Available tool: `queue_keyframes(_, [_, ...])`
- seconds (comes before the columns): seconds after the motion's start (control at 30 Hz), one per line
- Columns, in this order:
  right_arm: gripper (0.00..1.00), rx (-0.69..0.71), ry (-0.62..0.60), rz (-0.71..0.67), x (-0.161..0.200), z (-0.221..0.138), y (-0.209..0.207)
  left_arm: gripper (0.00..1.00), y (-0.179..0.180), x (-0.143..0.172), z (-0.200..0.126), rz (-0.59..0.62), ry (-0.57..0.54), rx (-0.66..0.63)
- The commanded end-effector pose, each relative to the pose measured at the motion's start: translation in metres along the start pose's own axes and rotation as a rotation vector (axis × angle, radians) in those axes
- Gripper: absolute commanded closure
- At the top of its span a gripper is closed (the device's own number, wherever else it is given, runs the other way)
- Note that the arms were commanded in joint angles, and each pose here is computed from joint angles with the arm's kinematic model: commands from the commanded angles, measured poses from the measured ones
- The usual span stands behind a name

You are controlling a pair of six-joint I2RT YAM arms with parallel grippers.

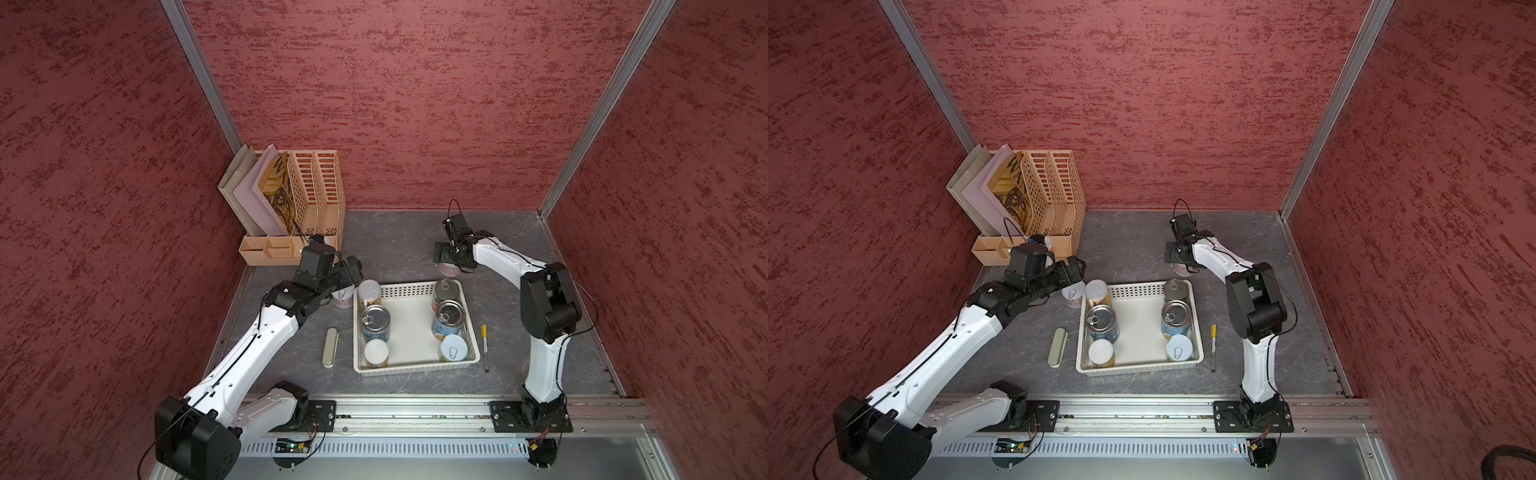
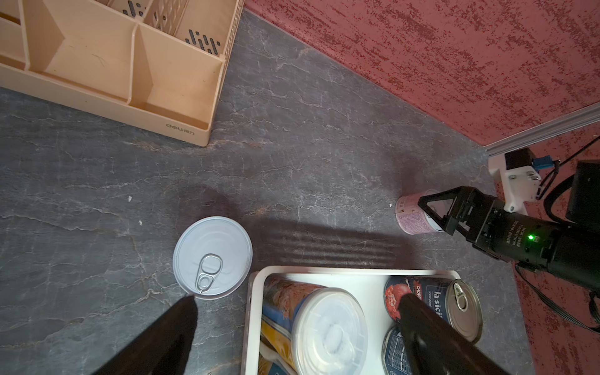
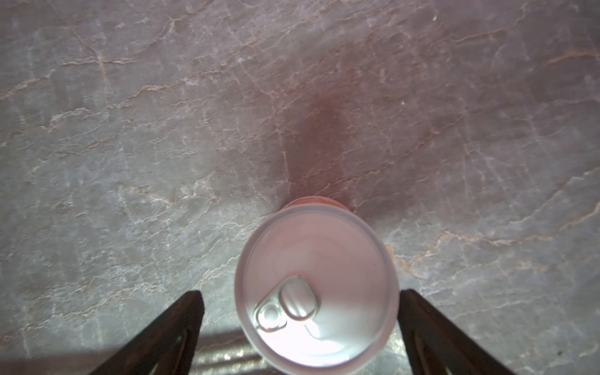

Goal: Put the canned food in the basket
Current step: Pick up the canned food from the center of the board.

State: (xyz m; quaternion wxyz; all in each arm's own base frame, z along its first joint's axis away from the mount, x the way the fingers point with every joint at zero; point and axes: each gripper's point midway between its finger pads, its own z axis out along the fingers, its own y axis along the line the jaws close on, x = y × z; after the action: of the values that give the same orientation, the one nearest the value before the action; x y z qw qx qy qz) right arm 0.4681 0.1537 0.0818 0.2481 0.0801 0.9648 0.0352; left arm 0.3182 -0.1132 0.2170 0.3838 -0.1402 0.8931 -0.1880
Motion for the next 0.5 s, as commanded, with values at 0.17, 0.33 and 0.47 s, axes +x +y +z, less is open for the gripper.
queue_keyframes(0.17, [0.02, 0.060, 0.011, -0.017, -0.0001, 0.0040, -0.0113, 0.00, -0.0016, -0.0053, -0.0012, -0.001, -0.022, 0.015])
queue_keyframes(0.33, [0.05, 0.068, 0.006, -0.019, -0.0012, 0.0050, -0.0127, 0.00, -0.0046, -0.0050, -0.0020, 0.003, -0.023, 0.034])
queue_keyframes(0.47, [0.12, 0.081, 0.008, -0.026, 0.0001, 0.0078, -0.0146, 0.00, -0.0083, -0.0036, -0.0027, 0.008, -0.023, 0.062])
